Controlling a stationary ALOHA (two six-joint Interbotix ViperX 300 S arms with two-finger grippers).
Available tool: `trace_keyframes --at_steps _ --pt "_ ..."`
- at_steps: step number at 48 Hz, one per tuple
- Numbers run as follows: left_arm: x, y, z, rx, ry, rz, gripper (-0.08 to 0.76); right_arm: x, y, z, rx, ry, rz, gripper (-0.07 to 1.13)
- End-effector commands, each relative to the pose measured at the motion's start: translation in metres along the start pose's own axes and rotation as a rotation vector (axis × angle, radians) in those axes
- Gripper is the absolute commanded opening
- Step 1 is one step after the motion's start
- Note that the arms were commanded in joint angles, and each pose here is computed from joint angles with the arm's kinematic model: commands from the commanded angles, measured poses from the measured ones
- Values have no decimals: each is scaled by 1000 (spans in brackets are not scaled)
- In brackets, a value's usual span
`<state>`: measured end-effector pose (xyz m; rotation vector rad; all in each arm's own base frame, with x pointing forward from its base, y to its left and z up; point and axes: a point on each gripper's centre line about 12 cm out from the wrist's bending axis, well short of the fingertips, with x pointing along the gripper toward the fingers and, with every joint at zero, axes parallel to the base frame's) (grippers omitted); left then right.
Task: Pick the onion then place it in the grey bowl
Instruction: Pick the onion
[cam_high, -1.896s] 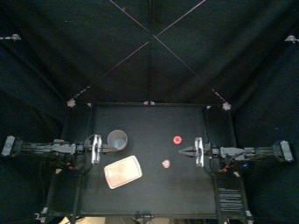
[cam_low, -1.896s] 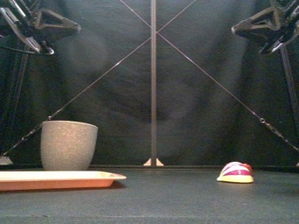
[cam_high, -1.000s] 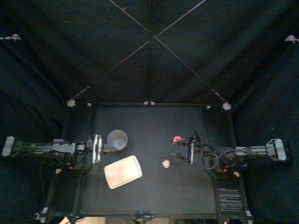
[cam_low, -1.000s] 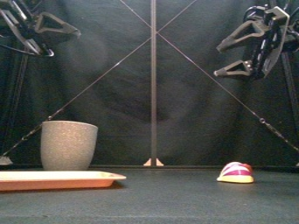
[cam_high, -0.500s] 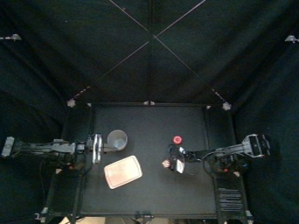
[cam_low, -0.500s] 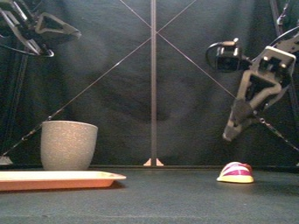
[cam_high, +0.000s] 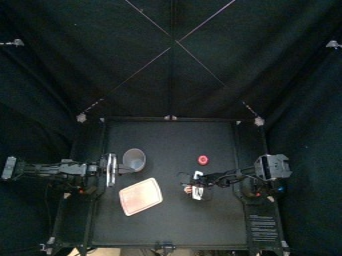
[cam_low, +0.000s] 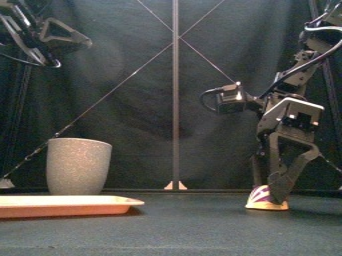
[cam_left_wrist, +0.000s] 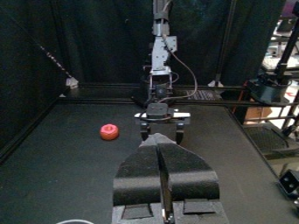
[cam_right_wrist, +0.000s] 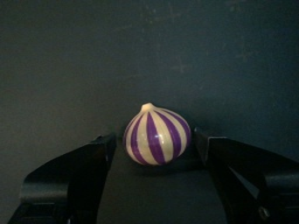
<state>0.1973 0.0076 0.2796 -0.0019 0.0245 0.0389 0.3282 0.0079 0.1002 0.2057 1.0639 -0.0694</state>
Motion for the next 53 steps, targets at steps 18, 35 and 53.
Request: trace_keyframes --at_steps 18,35,53 --pt "1 0 3 -2 -11 2 115 -3 4 7 9 1 10 1010" --pt "1 0 3 0 -11 2 115 2 4 3 39 18 13 1006" --pt "1 0 3 2 -11 2 115 2 5 -1 18 51 11 806"
